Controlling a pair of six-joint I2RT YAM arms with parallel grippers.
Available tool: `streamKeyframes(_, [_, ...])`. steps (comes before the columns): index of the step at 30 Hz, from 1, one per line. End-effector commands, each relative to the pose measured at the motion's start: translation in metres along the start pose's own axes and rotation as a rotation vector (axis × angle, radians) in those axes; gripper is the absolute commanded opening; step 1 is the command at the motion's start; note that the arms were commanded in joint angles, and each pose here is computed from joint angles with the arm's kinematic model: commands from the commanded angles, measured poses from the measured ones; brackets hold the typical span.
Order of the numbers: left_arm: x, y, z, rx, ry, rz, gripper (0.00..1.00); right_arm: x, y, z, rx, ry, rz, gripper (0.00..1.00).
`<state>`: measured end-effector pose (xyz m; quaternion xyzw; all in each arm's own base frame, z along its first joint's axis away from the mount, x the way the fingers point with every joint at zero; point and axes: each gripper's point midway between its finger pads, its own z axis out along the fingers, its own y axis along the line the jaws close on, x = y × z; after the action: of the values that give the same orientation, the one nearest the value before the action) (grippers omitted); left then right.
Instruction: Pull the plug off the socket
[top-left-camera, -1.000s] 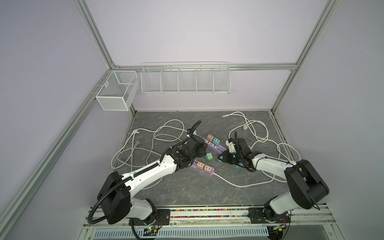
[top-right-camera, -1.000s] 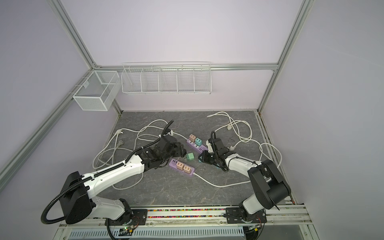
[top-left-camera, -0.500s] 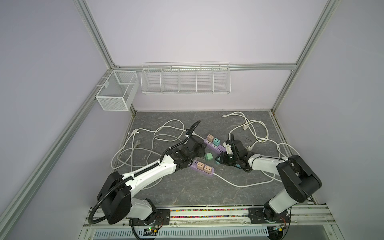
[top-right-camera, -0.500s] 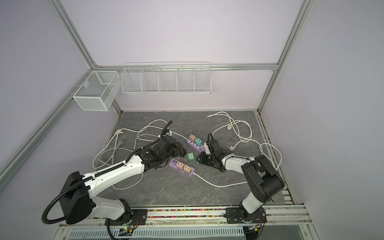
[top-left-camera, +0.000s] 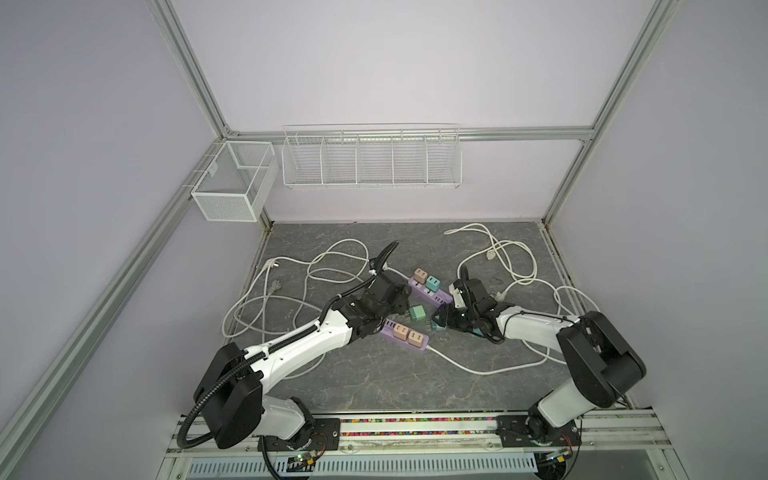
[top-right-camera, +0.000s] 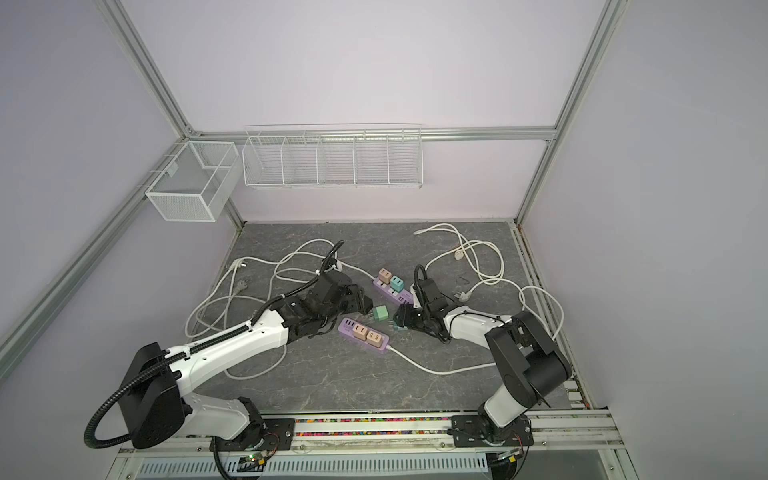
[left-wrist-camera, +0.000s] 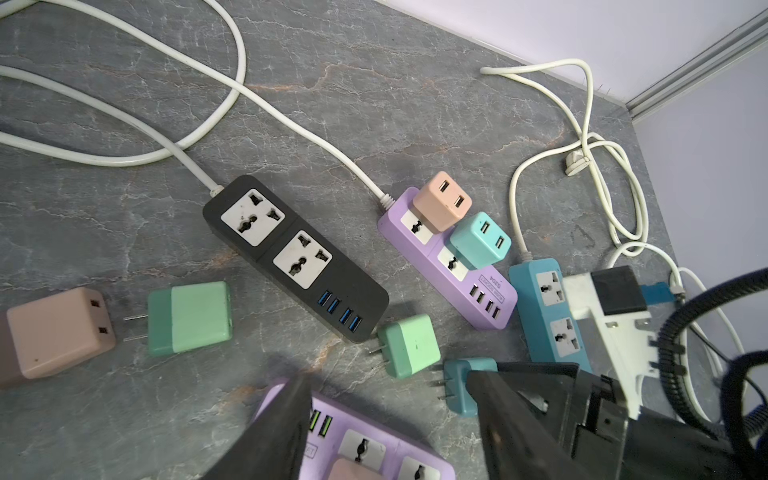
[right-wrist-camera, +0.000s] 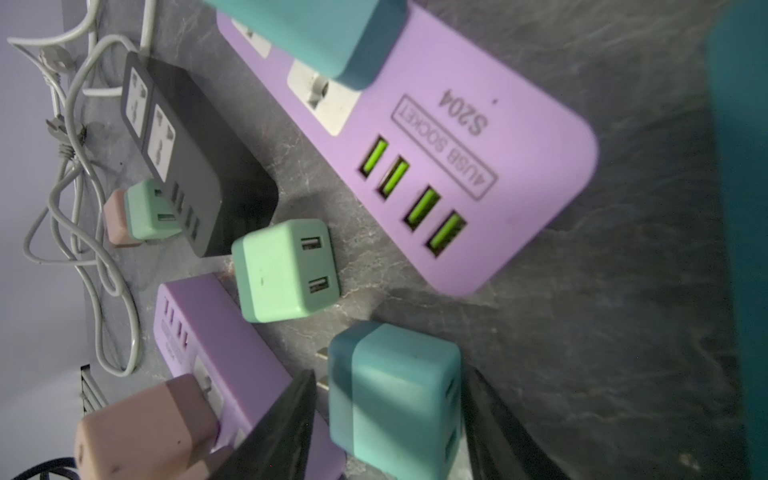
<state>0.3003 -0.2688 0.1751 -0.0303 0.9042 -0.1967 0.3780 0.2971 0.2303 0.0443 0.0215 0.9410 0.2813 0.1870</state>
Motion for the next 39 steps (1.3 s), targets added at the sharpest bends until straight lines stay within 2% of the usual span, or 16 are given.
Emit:
streamKeyframes(1, [-0.011,-0.001,-0.007,0.004,-0.033,-0.015,0.64,-0.008,-0.001,-0.017,0.056,-0.041,-0.048,0.67])
streamKeyframes(11, [-0.021,-0.005,-0.014,0.034,-0.048,-0.029,0.65,-0.028,0.004,-0.053,0.124,-0.104,-0.145,0.76])
streamKeyframes(18, [-0.033,-0.004,-0.021,0.049,-0.067,-0.047,0.66,-0.055,0.026,-0.089,0.122,-0.199,-0.232,0.79])
streamKeyframes(21, [-0.038,-0.007,-0.021,0.070,-0.064,-0.059,0.67,-0.062,0.035,-0.101,0.123,-0.198,-0.281,0.80])
streamKeyframes(28, [-0.043,-0.012,0.003,0.119,-0.007,-0.126,0.67,-0.071,0.047,-0.105,0.136,-0.128,-0.353,0.81])
streamKeyframes(32, [-0.047,-0.018,0.022,0.143,0.012,-0.146,0.67,-0.085,0.051,-0.101,0.159,-0.139,-0.401,0.81])
streamKeyframes(39, [-0.043,-0.017,0.064,0.123,0.088,-0.191,0.63,-0.103,0.070,-0.076,0.124,-0.079,-0.488,0.76])
